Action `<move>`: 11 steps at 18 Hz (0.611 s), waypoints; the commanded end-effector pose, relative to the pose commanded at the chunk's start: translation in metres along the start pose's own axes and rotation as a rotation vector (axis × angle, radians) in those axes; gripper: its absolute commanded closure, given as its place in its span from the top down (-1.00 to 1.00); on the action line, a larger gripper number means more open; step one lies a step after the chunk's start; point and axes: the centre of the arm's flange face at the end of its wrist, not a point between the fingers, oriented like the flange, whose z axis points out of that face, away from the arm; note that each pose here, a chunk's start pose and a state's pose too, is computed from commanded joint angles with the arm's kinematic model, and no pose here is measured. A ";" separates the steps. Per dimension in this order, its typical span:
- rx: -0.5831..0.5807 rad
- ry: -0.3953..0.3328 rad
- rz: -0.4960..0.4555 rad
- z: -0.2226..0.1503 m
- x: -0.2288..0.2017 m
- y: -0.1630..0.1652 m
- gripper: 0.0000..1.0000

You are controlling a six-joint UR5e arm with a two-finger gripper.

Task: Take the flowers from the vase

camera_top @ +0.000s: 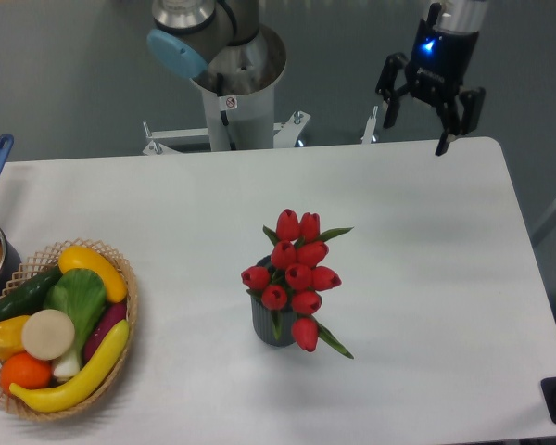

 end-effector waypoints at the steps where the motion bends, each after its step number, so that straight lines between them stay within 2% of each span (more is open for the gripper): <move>1: -0.002 -0.003 -0.036 0.018 -0.013 0.000 1.00; 7: 0.037 0.014 -0.049 0.035 -0.019 0.009 1.00; 11: 0.182 0.022 -0.077 0.048 -0.019 0.007 1.00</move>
